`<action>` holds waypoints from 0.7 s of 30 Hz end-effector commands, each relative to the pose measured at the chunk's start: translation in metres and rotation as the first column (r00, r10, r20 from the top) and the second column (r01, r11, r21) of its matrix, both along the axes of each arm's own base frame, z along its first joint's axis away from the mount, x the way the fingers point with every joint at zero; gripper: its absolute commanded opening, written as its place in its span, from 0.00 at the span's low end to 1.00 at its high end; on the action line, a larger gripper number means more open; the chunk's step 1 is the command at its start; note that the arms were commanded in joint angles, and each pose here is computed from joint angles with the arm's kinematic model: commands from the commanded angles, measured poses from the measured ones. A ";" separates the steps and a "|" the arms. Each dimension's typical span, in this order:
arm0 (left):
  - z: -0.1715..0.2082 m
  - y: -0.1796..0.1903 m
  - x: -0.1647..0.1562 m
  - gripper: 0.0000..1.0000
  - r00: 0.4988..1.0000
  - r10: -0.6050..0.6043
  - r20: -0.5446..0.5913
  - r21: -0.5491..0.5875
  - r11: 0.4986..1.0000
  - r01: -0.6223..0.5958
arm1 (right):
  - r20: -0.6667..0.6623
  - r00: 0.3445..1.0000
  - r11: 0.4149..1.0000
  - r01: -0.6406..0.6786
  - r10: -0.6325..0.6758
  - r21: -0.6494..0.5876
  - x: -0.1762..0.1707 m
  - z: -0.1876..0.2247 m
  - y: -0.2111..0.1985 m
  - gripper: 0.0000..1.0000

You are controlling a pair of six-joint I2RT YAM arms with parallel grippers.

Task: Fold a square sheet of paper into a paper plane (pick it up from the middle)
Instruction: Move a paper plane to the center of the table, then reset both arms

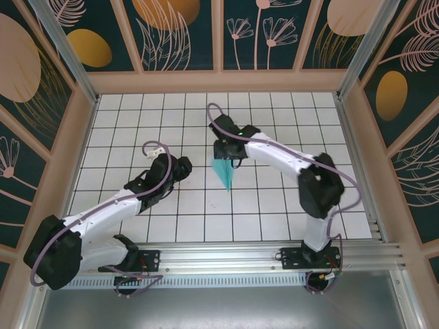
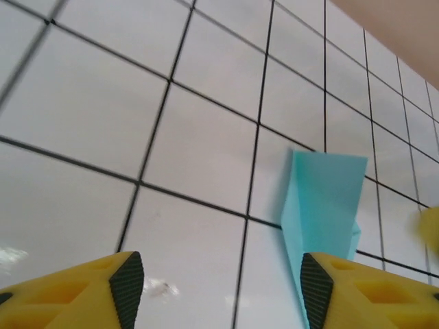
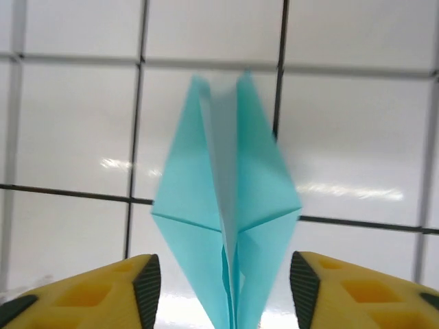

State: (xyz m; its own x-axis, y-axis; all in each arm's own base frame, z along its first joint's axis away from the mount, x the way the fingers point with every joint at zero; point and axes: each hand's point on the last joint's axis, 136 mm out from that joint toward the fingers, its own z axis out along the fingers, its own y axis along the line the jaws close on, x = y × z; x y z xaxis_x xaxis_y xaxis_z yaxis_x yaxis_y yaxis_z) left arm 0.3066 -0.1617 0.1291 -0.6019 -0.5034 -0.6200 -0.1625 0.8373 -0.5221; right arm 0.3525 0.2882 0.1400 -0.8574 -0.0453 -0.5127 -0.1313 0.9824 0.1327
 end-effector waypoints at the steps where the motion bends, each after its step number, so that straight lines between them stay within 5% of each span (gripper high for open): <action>1: 0.016 0.039 0.005 0.72 0.993 0.094 0.078 0.162 0.981 -0.105 | 0.233 0.959 0.985 0.170 -0.162 -0.014 0.015 0.061 -0.064 0.61; 5: 0.046 0.095 0.008 0.98 0.945 0.225 0.238 0.305 0.906 -0.293 | 0.468 0.825 0.924 0.380 -0.317 -0.044 0.022 0.081 -0.166 0.64; 10: 0.063 0.159 0.003 0.99 0.856 0.351 0.380 0.429 0.753 -0.499 | 0.570 0.691 0.808 0.584 -0.445 -0.076 0.019 0.029 -0.291 0.70; 15: 0.044 0.195 0.006 0.98 0.822 0.400 0.405 0.535 0.626 -0.568 | 0.657 0.690 0.885 0.459 -0.304 -0.073 0.015 -0.003 -0.308 0.71; 21: 0.029 0.198 0.020 0.99 0.825 0.262 0.501 0.526 0.665 -0.531 | 0.777 0.602 0.965 0.262 -0.186 0.028 0.014 0.001 -0.294 0.71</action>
